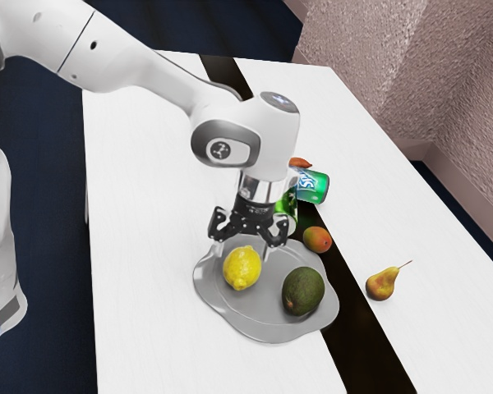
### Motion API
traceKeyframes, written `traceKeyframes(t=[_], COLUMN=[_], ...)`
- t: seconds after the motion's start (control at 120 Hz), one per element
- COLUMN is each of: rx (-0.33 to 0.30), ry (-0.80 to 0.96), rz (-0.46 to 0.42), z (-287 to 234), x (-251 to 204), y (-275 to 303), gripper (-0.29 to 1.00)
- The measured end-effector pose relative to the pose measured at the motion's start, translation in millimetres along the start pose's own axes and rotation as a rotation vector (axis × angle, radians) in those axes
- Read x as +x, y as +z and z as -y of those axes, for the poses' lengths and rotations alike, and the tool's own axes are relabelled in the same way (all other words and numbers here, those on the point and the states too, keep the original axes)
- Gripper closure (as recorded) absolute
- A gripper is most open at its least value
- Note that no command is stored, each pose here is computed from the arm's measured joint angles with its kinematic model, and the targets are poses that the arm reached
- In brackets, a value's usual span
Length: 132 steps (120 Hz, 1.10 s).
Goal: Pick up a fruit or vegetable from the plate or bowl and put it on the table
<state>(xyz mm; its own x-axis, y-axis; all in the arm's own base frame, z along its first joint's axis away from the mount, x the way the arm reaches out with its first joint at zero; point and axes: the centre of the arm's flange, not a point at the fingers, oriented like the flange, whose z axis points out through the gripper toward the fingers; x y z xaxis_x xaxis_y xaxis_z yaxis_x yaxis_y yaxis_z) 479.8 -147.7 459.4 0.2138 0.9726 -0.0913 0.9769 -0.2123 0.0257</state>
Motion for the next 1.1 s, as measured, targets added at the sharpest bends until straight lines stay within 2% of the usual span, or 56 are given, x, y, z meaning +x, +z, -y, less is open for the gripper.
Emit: traceKeyframes(t=[0.683, 0.925, 1.1], rx=[0.016, 0.003, 0.005], ry=[0.007, 0.005, 0.010], rz=[0.011, 0.014, 0.011], z=[-6, -8, -6], x=[-5, -5, -8], y=[36, 39, 41], gripper=[0.00, 0.01, 0.20])
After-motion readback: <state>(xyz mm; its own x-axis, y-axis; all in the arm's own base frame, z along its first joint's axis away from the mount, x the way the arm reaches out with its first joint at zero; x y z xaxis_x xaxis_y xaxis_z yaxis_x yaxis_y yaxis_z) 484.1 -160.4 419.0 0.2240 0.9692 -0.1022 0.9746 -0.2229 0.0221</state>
